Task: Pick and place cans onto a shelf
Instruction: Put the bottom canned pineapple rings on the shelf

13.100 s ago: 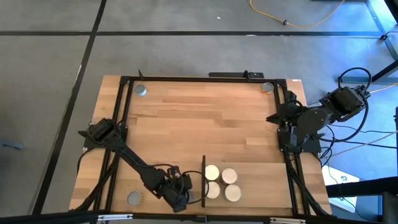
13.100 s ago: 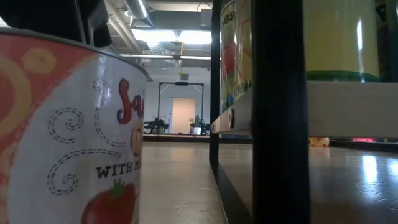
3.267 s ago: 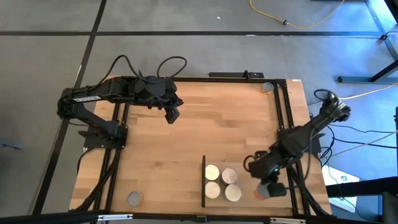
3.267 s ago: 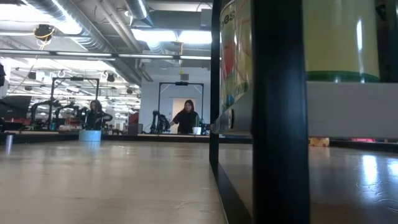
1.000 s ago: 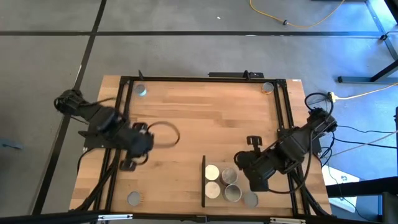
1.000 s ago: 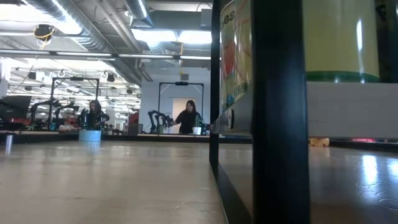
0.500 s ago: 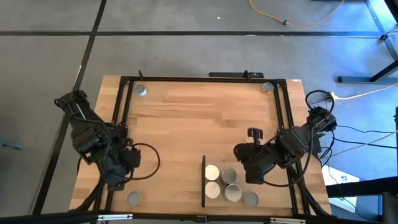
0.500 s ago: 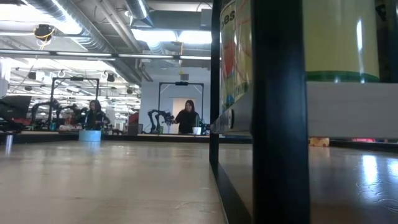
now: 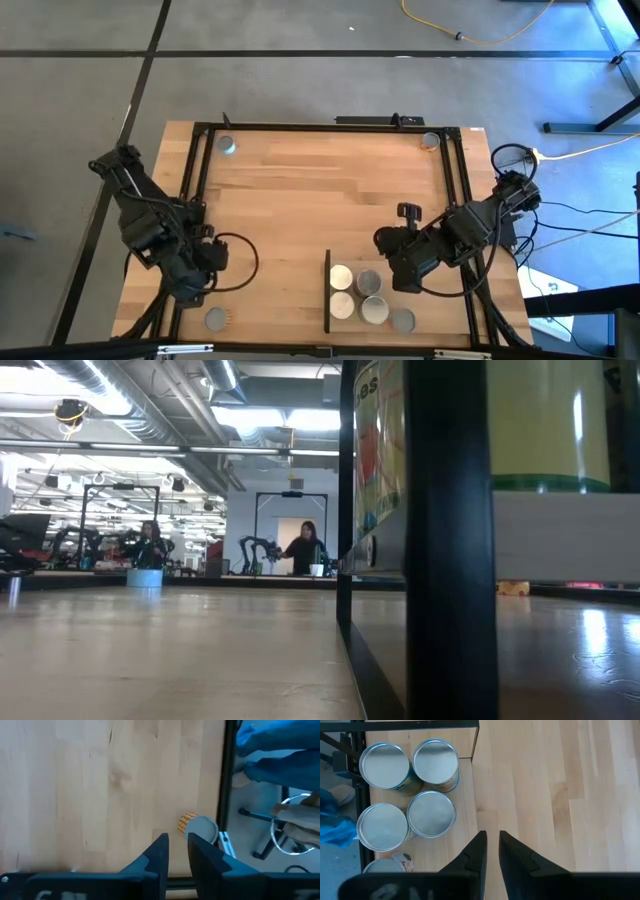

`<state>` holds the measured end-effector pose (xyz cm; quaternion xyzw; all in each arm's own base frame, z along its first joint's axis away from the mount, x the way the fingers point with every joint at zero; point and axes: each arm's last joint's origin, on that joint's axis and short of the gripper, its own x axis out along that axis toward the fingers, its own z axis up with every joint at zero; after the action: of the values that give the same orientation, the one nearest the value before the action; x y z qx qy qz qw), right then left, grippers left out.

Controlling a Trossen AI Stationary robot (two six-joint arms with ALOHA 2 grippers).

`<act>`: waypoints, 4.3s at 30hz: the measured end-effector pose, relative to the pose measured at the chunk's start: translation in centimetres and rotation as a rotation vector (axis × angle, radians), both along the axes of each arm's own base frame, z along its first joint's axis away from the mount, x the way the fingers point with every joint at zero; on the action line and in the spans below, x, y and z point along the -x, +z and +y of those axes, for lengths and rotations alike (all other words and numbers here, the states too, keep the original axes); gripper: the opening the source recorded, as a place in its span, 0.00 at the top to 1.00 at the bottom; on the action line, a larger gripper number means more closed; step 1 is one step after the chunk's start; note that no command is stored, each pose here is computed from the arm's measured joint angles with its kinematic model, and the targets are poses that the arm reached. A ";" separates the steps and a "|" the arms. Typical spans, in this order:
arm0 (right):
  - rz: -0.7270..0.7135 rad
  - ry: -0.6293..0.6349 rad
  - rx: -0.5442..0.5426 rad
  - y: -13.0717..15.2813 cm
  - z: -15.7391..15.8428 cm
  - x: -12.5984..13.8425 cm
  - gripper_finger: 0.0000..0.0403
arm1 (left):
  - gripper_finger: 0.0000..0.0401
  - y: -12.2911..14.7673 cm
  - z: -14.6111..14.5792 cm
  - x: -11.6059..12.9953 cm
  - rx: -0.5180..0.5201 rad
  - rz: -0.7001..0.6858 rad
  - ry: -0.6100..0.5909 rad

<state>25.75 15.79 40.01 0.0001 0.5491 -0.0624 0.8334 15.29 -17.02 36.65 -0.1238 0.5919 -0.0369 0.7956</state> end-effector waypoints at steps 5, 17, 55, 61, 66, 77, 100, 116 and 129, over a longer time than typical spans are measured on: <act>0.000 0.000 0.000 0.0 0.0 0.0 0.87 | 0.83 -3.2 -1.4 0.4 -0.035 0.014 -0.084; 0.000 0.000 0.000 0.0 0.0 0.0 0.87 | 0.84 -11.6 -4.2 1.8 0.033 -0.032 -0.170; -0.015 -0.029 0.002 0.0 0.0 -0.1 0.87 | 0.84 -17.9 -3.8 3.3 0.084 -0.051 -0.120; -0.015 -0.031 0.001 0.0 0.0 -0.1 0.87 | 0.84 -17.8 -4.0 3.3 0.114 -0.044 -0.129; -0.016 -0.032 0.002 0.0 0.0 -0.1 0.87 | 0.84 -17.8 -4.0 3.3 0.115 -0.044 -0.129; -0.016 -0.032 0.002 0.0 0.0 -0.1 0.87 | 0.84 -17.8 -4.1 3.3 0.129 -0.040 -0.109; -0.015 -0.031 0.002 0.0 0.0 -0.1 0.87 | 0.88 -19.9 -5.3 2.6 0.162 0.058 0.090; -0.018 -0.053 -0.008 0.0 0.0 -0.1 0.87 | 0.99 -16.3 -2.1 -1.9 -0.009 0.104 0.131; -0.113 -0.111 -0.095 2.8 -1.8 2.6 0.87 | 1.00 -9.8 9.0 -10.1 -0.141 -0.069 0.260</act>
<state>23.18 13.96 42.82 0.0735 0.5029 -0.0824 0.8573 25.43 -8.01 26.89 -0.1420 0.5441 0.1039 0.8204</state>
